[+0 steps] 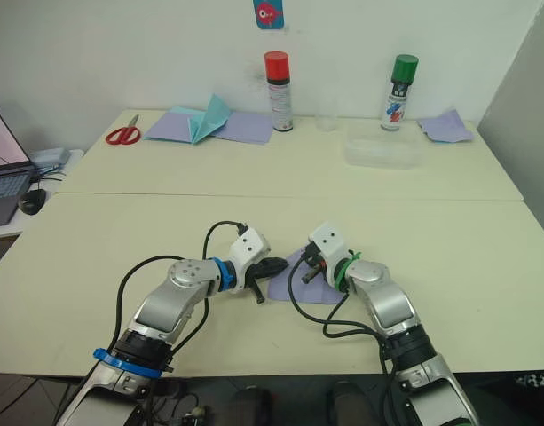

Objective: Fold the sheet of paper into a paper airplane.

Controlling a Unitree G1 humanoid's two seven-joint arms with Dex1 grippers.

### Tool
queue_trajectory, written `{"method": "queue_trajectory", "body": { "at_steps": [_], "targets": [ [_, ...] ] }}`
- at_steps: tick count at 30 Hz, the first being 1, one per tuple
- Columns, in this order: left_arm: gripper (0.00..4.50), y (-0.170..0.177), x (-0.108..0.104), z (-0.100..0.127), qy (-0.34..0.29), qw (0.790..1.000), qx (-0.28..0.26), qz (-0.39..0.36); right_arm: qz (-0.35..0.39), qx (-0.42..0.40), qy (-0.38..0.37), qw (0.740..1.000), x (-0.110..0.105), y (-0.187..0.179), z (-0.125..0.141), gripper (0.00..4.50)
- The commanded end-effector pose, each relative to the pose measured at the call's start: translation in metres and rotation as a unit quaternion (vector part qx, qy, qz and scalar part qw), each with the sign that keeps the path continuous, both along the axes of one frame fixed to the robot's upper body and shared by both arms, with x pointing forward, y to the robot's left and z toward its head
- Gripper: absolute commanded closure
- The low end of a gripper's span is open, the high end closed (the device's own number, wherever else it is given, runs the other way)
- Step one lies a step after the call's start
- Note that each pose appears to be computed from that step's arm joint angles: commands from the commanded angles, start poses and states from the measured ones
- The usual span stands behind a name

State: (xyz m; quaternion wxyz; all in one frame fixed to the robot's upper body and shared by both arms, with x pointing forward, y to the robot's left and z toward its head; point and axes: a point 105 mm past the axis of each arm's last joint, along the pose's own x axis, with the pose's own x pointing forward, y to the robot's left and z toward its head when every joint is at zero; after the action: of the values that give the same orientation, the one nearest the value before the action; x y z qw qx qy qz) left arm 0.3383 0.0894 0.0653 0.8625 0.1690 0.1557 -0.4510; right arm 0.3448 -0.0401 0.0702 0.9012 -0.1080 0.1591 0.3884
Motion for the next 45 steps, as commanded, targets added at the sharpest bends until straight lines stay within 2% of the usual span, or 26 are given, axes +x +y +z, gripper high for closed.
{"method": "queue_trajectory", "body": {
  "at_steps": [1, 15, 20, 24, 31, 34, 38, 45],
  "targets": [
    [4.47, -0.001, -0.004, -0.028, 0.039, 0.999, 0.029, 0.008, 0.013, -0.010, 0.025, 1.000, -0.008, 0.004, -0.010, 4.50],
    [4.47, -0.020, 0.008, -0.034, 0.032, 0.999, 0.033, -0.003, 0.009, -0.013, 0.031, 0.999, -0.014, -0.007, -0.005, 4.50],
    [4.47, -0.024, 0.007, -0.038, 0.034, 0.999, 0.034, -0.012, 0.012, 0.054, -0.003, 0.998, -0.017, -0.006, 0.026, 4.50],
    [4.47, -0.025, 0.003, -0.042, 0.037, 0.998, 0.042, -0.026, -0.001, 0.103, -0.019, 0.994, -0.025, -0.023, 0.054, 4.50],
    [4.47, -0.025, 0.000, -0.046, 0.036, 0.997, 0.054, -0.043, -0.025, 0.081, -0.054, 0.995, -0.027, -0.057, 0.079, 4.50],
    [4.47, -0.024, 0.000, -0.046, 0.034, 0.997, 0.056, -0.046, -0.047, 0.036, -0.058, 0.997, -0.025, -0.082, 0.074, 4.50],
    [4.47, -0.022, -0.001, -0.046, 0.034, 0.996, 0.059, -0.053, -0.080, -0.036, -0.040, 0.995, -0.025, -0.112, 0.051, 4.50],
    [4.47, -0.020, -0.002, -0.046, 0.034, 0.996, 0.062, -0.055, -0.059, -0.070, 0.003, 0.996, -0.037, -0.115, 0.016, 4.50]
  ]
}}
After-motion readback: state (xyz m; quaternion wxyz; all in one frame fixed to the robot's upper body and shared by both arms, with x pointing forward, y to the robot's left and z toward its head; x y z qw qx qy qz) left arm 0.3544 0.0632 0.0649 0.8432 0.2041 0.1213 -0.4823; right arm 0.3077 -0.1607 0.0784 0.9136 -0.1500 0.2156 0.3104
